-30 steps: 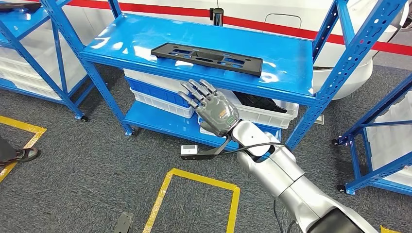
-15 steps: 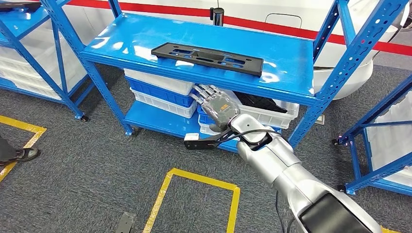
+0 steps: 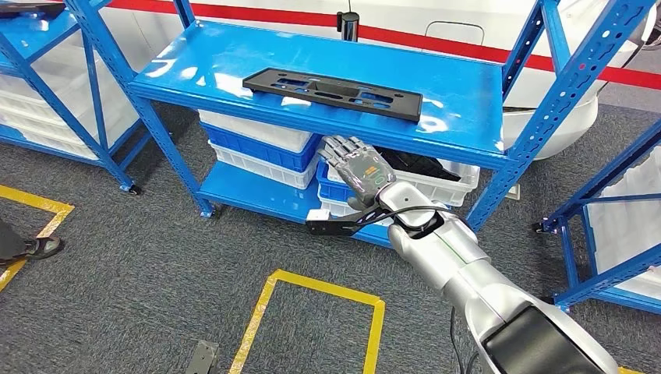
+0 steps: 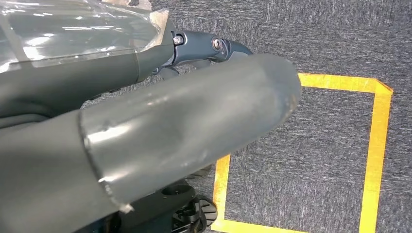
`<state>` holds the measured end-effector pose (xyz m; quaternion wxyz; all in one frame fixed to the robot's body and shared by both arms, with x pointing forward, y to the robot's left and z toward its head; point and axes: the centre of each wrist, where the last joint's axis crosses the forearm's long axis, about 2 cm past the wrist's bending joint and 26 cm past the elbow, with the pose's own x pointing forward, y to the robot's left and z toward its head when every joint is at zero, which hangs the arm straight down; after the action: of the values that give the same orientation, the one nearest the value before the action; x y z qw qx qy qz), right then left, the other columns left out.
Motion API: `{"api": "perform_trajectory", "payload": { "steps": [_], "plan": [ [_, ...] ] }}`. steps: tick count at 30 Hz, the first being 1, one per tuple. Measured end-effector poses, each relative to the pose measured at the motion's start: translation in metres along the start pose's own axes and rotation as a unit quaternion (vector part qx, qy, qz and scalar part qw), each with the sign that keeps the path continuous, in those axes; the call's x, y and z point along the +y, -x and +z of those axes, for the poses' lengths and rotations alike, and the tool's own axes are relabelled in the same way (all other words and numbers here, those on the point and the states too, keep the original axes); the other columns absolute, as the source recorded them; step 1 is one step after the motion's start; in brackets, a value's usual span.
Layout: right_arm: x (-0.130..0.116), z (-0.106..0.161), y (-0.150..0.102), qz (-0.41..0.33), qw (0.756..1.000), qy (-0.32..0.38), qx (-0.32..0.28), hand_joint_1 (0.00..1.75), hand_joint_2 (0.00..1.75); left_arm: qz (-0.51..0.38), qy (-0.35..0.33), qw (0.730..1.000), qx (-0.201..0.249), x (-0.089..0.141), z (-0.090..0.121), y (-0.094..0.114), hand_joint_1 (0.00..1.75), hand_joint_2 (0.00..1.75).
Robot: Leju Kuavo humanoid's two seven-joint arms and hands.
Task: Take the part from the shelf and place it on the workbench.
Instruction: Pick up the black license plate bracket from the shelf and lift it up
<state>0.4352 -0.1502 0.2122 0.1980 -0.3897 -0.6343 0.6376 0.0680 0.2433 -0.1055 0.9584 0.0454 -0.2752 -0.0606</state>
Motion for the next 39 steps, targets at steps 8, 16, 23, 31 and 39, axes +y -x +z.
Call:
{"api": "perform_trajectory", "payload": {
  "steps": [8, 16, 23, 31, 39],
  "plan": [
    [-0.003, 0.002, 0.008, -0.001, 1.0, 0.009, 0.008, 0.0, 1.75, -0.004, 0.0, 1.0, 0.0, 0.001, 0.0, 0.002, 0.0, 0.0],
    [-0.003, 0.005, 0.015, 0.009, 1.0, 0.013, 0.013, 0.0, 1.75, -0.004, 0.01, 1.0, 0.001, -0.002, 0.002, 0.005, 0.0, 0.0],
    [-0.004, 0.008, 0.021, 0.014, 1.0, 0.013, 0.018, 0.0, 1.75, -0.008, 0.008, 1.0, 0.001, -0.001, 0.002, 0.005, 0.0, 0.0],
    [-0.003, 0.01, 0.02, 0.014, 1.0, 0.013, 0.018, 0.0, 1.75, -0.01, 0.006, 1.0, 0.003, 0.0, 0.003, 0.006, 0.0, 0.0],
    [-0.016, 0.003, 0.024, 0.023, 0.999, 0.026, 0.017, 0.0, 1.75, -0.01, 0.004, 1.0, -0.01, 0.0, 0.003, 0.006, 0.0, 0.0]
  ]
}}
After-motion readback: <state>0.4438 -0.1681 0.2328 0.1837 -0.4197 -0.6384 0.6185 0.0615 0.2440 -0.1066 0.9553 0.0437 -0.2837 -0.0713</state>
